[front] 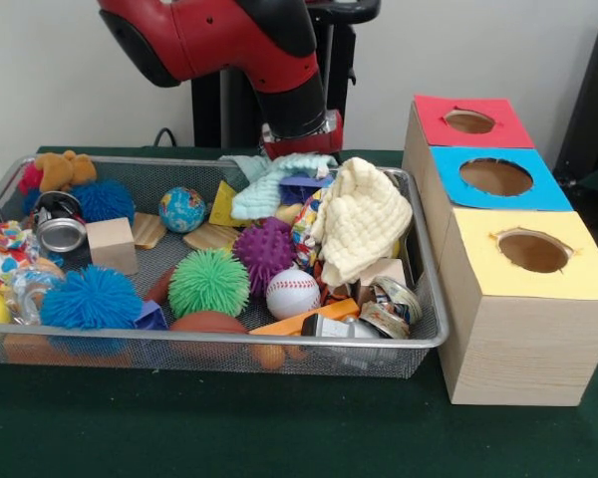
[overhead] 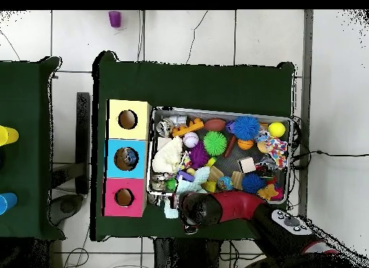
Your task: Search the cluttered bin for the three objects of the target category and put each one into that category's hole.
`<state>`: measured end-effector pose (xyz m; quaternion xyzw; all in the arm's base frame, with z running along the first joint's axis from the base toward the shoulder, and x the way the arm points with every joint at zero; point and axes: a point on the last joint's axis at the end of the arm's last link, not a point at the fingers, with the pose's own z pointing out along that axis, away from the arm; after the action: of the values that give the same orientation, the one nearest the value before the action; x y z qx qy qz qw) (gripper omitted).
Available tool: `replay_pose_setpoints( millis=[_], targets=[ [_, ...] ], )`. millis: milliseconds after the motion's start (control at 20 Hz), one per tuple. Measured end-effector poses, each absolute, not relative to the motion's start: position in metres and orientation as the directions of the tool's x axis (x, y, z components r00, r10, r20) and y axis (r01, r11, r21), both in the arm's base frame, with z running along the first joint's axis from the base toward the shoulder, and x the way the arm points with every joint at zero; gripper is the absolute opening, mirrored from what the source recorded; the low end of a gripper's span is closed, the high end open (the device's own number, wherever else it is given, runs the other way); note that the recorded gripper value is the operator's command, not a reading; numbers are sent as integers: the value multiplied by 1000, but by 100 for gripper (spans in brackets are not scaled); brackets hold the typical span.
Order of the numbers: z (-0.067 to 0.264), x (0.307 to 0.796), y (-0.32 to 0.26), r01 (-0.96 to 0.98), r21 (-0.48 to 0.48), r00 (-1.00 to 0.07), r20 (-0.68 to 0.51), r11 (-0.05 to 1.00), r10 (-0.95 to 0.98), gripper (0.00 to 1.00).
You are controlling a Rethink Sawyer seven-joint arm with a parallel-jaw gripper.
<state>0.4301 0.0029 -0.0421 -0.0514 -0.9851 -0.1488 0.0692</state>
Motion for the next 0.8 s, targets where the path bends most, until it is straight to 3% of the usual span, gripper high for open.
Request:
replay_pose_setpoints(
  millis=[800],
  targets=[
    [-42,431,-3,130,276,-981,173,952,83,100]
  ],
)
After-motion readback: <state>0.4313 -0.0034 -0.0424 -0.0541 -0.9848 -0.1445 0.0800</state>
